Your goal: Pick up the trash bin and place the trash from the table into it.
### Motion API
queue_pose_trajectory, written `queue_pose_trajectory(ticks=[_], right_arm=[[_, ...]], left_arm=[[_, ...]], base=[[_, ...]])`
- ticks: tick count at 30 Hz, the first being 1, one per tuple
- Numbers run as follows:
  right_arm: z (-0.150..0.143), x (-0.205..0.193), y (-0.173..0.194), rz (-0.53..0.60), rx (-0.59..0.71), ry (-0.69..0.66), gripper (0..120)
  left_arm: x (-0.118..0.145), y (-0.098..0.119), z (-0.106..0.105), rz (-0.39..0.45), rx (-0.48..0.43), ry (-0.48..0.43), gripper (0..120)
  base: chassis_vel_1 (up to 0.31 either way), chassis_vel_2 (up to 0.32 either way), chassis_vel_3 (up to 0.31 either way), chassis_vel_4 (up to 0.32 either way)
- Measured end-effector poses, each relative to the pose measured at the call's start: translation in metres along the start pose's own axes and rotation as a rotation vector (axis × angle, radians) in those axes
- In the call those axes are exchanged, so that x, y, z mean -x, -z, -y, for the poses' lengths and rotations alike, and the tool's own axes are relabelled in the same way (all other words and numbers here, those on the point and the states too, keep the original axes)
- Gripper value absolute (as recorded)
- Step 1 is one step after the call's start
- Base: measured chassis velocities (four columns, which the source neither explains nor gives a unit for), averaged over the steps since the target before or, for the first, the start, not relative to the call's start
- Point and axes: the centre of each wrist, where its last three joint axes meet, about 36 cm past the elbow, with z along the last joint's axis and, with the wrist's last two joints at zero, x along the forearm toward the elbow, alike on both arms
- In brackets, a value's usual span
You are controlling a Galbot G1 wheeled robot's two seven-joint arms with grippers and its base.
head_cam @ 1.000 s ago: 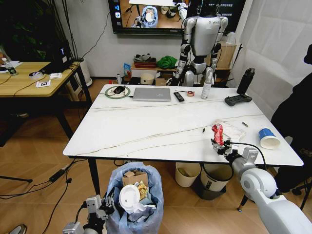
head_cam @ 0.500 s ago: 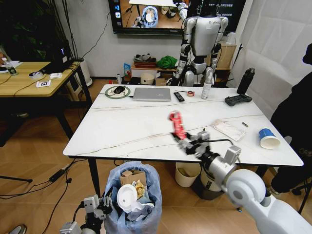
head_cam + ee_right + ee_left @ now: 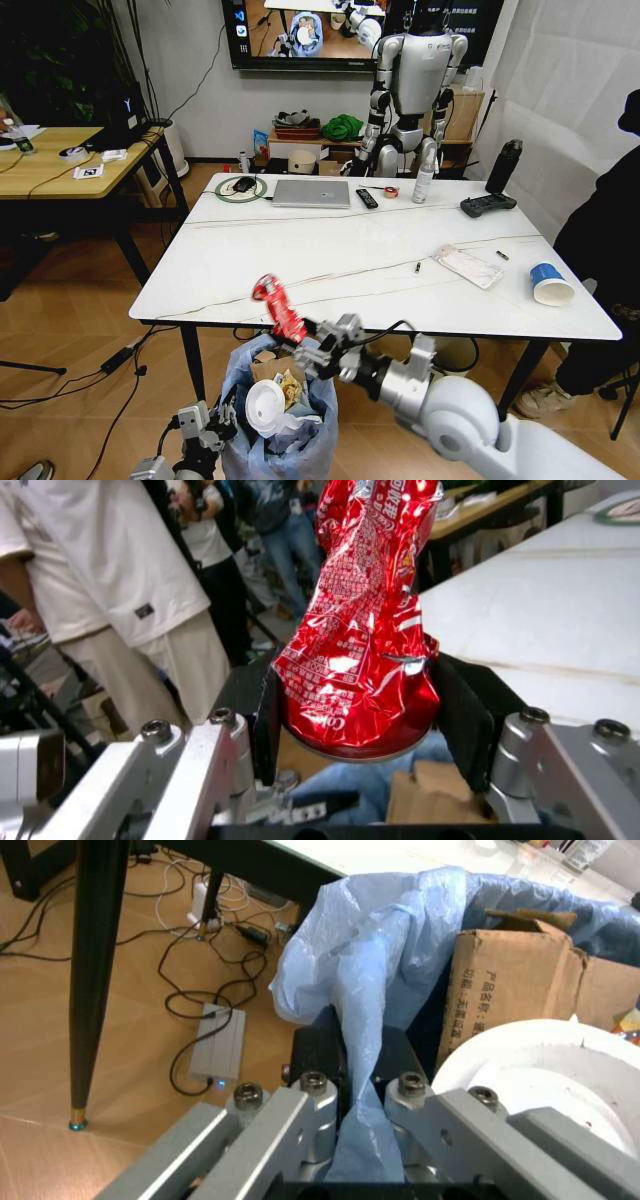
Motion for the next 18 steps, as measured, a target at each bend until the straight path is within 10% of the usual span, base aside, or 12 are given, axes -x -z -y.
queue_pose_trajectory(ticks=[18], right_arm=[[-0.015,-0.01,-0.039,-0.126,-0.067,-0.042,44]], left_arm=[[-0.001,0.008,0.007,0.018,-0.005,-0.01,1]], base=[[0.0,0.0,0.0,0.0]])
